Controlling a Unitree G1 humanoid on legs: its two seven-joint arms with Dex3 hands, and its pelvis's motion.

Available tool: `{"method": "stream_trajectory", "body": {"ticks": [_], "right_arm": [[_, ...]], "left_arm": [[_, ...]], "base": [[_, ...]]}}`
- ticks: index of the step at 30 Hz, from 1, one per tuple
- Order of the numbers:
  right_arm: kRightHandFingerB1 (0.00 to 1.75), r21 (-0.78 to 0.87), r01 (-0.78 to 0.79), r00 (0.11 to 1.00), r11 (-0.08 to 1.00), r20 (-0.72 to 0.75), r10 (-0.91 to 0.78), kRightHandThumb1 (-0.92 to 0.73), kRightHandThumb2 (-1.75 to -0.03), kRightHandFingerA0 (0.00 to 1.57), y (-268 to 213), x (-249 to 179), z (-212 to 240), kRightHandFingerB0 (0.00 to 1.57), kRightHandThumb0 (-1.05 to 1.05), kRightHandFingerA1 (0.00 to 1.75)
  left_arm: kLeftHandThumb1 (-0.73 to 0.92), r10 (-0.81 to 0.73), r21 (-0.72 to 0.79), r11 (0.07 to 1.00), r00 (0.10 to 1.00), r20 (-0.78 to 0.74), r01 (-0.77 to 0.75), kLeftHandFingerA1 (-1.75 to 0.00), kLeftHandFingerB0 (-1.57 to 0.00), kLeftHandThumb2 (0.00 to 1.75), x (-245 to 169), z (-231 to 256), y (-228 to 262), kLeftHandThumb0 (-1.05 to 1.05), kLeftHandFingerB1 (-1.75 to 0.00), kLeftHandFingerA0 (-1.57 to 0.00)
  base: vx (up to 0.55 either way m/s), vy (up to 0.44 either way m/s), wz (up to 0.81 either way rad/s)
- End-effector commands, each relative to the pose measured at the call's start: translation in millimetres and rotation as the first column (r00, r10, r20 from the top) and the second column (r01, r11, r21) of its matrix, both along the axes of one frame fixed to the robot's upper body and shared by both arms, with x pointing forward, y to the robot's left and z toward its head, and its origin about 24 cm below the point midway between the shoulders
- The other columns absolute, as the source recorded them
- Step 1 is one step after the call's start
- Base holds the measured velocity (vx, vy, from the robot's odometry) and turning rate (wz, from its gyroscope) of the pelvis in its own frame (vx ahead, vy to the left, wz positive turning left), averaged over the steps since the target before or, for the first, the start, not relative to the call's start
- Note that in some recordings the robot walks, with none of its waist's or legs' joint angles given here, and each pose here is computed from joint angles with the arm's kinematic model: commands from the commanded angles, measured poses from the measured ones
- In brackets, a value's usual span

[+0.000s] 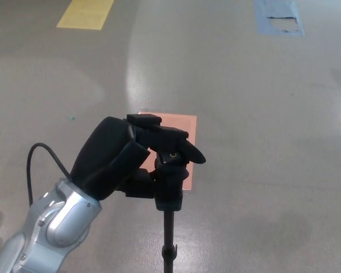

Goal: The robot uses its left hand to grab the top of a phone stand kept on the floor and rotates it anti-clockwise

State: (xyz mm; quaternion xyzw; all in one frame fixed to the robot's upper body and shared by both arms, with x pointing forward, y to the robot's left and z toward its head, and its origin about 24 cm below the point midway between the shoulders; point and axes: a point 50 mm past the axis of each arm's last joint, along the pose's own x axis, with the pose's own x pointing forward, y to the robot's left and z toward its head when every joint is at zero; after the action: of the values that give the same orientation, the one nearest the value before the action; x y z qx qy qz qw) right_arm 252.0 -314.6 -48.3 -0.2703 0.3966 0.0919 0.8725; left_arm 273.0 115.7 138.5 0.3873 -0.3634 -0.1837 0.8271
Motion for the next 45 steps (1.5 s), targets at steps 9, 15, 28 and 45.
{"method": "stream_trajectory", "body": {"ticks": [9, 15, 28, 45], "right_arm": [[0.17, -0.043, 0.007, 1.0, 0.999, 0.005, -0.007, -0.81, -0.66, 0.29, -8, 5, 9, 0.01, -0.62, 0.35], [0.17, -0.043, 0.005, 1.0, 0.999, 0.005, -0.005, -0.8, -0.66, 0.29, -7, 6, 9, 0.01, -0.62, 0.35], [0.17, -0.035, 0.012, 1.0, 0.999, 0.011, -0.011, -0.8, -0.66, 0.29, -7, 8, 11, 0.02, -0.62, 0.35], [0.23, -0.03, 0.03, 0.999, 0.999, 0.016, -0.03, -0.79, -0.63, 0.3, -6, 11, 12, 0.0, -0.63, 0.34]], "left_arm": [[0.7, -0.126, -0.281, 0.959, 0.944, -0.305, 0.037, -0.56, -0.95, 0.63, 9, 3, 4, -0.17, -0.53, -1.04], [0.7, -0.164, -0.339, 0.94, 0.903, -0.397, 0.022, -0.56, -0.94, 0.63, 9, 4, 6, -0.15, -0.53, -1.05], [0.72, -0.185, -0.36, 0.933, 0.88, -0.436, 0.018, -0.57, -0.93, 0.63, 7, 6, 4, -0.13, -0.54, -1.04], [0.75, -0.215, -0.438, 0.896, 0.791, -0.572, -0.073, -0.65, -0.9, 0.63, 14, 5, 8, -0.15, -0.56, -0.99]], "base": [[0.0, 0.0, 0.0], [0.0, 0.0, 0.0], [0.0, 0.0, 0.0], [0.0, 0.0, 0.0]]}}
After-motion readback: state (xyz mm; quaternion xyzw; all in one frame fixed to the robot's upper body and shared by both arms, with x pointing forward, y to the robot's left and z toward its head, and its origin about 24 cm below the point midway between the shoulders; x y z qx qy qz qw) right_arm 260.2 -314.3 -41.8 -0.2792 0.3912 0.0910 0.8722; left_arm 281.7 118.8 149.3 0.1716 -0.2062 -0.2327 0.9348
